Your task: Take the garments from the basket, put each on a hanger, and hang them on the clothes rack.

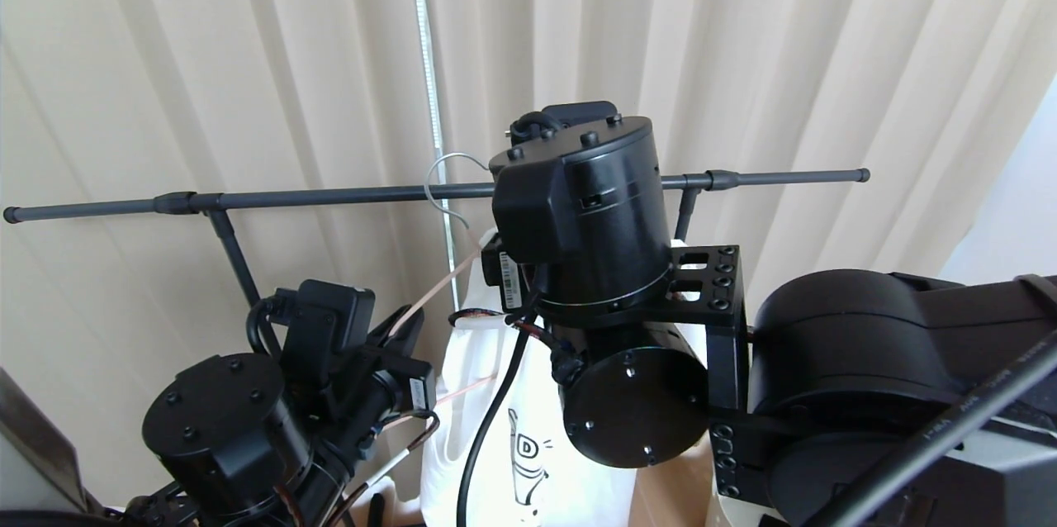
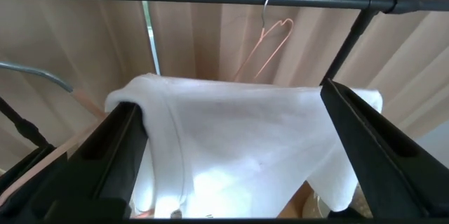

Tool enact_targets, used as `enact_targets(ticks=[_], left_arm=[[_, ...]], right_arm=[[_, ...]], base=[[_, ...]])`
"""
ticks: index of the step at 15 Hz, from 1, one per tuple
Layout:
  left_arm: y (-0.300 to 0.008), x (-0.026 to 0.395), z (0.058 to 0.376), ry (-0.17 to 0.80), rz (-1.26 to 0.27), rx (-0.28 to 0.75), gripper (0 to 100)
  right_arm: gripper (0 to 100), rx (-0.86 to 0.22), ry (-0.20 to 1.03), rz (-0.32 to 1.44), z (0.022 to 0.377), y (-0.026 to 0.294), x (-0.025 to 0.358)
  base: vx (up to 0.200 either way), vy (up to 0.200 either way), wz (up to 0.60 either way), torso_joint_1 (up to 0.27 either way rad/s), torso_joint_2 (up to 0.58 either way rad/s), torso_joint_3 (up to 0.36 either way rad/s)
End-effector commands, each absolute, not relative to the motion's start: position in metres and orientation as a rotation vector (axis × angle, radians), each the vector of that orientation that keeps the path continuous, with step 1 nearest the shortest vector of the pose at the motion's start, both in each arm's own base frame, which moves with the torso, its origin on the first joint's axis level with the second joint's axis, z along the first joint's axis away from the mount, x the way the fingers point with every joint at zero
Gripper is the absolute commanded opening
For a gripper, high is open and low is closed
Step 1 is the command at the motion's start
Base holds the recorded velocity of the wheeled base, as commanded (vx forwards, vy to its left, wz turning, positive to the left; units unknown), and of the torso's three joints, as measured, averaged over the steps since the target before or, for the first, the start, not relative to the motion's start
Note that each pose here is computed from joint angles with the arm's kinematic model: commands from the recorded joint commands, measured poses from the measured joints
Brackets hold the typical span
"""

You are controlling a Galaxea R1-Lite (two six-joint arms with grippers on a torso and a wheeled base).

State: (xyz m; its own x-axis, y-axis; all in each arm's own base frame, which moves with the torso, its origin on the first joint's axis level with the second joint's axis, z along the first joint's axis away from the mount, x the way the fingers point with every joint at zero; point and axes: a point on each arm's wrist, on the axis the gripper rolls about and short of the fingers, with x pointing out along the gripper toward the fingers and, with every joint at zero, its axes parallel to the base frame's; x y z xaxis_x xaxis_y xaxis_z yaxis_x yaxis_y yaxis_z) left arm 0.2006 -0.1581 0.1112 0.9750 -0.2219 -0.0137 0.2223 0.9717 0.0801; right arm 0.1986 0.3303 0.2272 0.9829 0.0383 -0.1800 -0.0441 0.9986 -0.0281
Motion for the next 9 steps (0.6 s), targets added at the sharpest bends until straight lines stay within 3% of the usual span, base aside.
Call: enact_targets(ticks=[1, 9], left_arm=[[-0.158, 0.201, 0.111, 0.003, -0.224, 0.081, 0], [-0.159, 0.204, 0.113, -0.007, -0.213, 0.074, 0]], right_arm=[[100, -0.036, 0.184, 0.047, 0.225, 0.331, 0.199], [100, -0.044, 0.181, 0.082, 0.231, 0.333, 0.186]], base=[[0.0, 0.0, 0.0, 0.0, 0.0, 0.0], [0.0, 0.0, 0.0, 0.0, 0.0, 0.0]])
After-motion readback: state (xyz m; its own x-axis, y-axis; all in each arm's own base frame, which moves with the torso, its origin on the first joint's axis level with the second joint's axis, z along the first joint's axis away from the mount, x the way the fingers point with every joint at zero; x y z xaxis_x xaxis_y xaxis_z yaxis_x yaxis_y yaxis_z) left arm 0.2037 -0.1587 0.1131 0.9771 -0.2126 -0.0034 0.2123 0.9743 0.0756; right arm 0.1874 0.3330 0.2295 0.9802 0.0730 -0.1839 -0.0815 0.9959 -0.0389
